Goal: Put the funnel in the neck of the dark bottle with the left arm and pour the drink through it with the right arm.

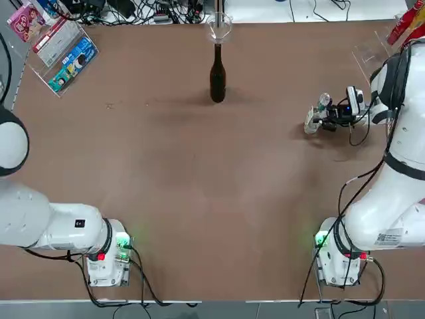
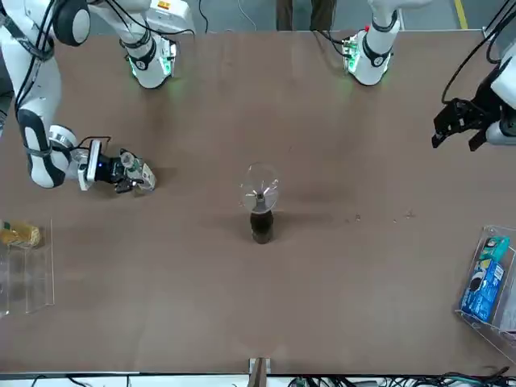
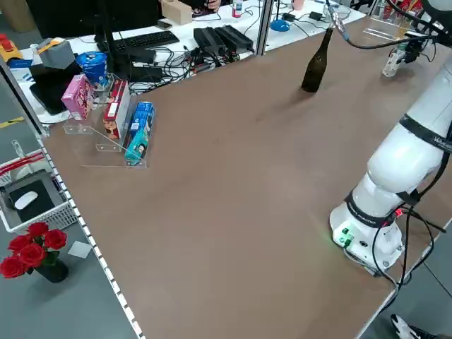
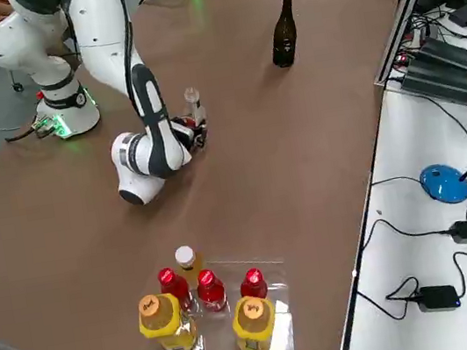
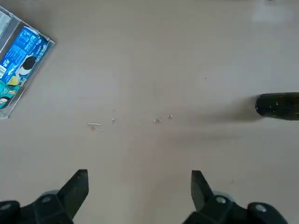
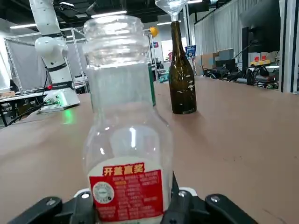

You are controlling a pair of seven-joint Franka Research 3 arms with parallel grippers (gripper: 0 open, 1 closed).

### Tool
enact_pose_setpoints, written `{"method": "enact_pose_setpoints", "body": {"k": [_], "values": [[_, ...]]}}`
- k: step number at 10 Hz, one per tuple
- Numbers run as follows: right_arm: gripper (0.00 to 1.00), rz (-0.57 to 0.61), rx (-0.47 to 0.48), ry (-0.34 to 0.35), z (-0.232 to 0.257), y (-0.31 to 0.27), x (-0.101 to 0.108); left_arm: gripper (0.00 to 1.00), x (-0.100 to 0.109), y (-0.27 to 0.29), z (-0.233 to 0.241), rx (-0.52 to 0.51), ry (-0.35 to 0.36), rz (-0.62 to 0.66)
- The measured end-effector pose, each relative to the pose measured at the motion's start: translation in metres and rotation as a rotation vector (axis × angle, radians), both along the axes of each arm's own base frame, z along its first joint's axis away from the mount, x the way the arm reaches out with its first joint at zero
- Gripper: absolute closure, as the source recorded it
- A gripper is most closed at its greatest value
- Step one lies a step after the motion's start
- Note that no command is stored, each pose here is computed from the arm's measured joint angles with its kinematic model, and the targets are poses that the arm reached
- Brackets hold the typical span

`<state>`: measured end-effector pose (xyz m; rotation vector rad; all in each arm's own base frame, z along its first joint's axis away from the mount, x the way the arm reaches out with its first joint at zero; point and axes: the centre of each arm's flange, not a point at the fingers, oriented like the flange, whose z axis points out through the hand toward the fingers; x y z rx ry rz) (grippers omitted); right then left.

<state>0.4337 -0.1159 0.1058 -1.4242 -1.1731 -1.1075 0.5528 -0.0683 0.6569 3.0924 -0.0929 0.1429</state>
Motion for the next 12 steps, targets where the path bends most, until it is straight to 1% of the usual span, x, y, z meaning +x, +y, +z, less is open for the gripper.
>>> {"method": "enact_pose_setpoints", "body": {"k": [3, 4, 5, 6, 7, 8, 10, 12], "values": [[0.49, 0.006, -0.001, 0.003, -0.006, 0.000, 0.003, 0.03, -0.001, -0.009, -0.001, 0.025, 0.000, -0.012], [0.45, 0.007, 0.000, 0.002, -0.006, 0.000, 0.003, 0.03, -0.001, -0.008, -0.001, 0.026, 0.000, -0.012], [0.36, 0.007, 0.002, 0.001, -0.005, 0.001, 0.003, 0.03, -0.001, -0.008, -0.001, 0.026, 0.000, -0.012], [0.22, 0.007, 0.004, 0.001, -0.005, 0.001, 0.004, 0.03, -0.001, -0.009, -0.001, 0.026, 0.000, -0.013], [0.07, 0.006, 0.005, 0.000, -0.005, 0.001, 0.004, 0.02, -0.001, -0.010, -0.001, 0.026, 0.000, -0.014], [0.00, 0.003, 0.006, -0.001, -0.005, 0.001, 0.004, 0.03, -0.001, -0.010, -0.001, 0.026, 0.000, -0.015], [0.00, -0.002, 0.003, -0.001, -0.005, -0.001, 0.004, 0.02, -0.002, -0.010, -0.001, 0.026, 0.000, -0.016], [0.00, -0.037, -0.022, 0.011, -0.002, -0.021, -0.004, 0.02, -0.002, -0.011, -0.001, 0.026, 0.000, -0.017]]}}
